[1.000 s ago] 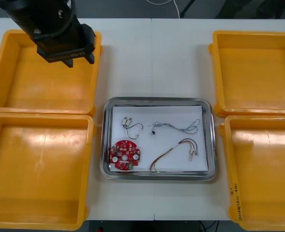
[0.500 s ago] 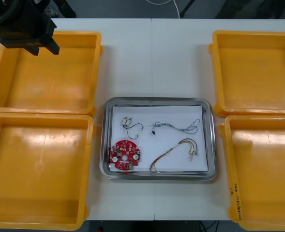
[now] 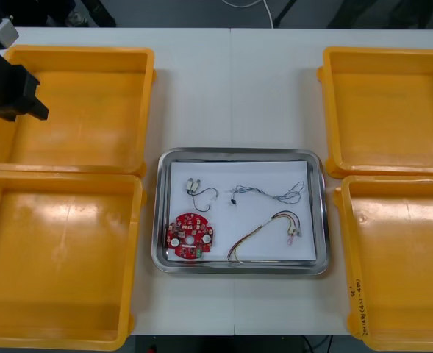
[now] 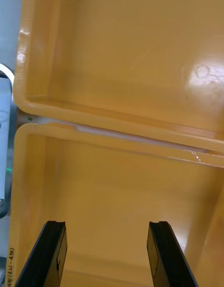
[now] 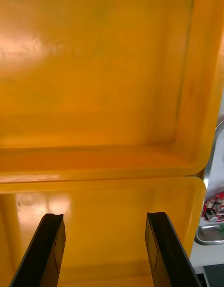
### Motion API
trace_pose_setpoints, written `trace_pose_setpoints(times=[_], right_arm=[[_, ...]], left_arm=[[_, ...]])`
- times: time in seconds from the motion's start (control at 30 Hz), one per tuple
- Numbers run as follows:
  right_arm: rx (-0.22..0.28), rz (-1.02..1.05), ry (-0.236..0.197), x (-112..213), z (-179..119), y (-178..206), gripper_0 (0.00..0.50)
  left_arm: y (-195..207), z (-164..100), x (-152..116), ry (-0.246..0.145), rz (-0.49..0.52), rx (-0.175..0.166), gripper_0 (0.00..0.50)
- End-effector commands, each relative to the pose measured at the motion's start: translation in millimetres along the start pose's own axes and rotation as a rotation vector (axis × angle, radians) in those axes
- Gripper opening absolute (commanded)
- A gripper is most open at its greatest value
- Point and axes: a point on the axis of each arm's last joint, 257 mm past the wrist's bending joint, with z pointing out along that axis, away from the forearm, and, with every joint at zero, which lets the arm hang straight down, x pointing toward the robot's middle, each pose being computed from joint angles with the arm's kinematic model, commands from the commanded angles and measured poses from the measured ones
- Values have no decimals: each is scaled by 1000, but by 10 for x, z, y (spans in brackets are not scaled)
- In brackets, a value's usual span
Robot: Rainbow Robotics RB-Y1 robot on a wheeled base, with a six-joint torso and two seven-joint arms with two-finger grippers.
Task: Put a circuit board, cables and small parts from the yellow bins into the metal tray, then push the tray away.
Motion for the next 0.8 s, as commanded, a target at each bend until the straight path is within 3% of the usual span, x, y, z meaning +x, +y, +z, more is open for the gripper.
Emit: trace_pose_setpoints(times=[0.03,0.33,0.5,0.8], right_arm=[[6,-66,1,-88,-61,215,500],[-64,-295,46,-164,80,886,500],[-118,-444,85,-123,156,1314,500],[-116,-692,71,-93,271,1920,500]], left_arm=[[330,-122,174,-30,41,-38,500],[449,-80,567,-30,38,-45,500],[436,-68,756,-41,28,-25,500],[358,-25,879,-57,18,-3,500]])
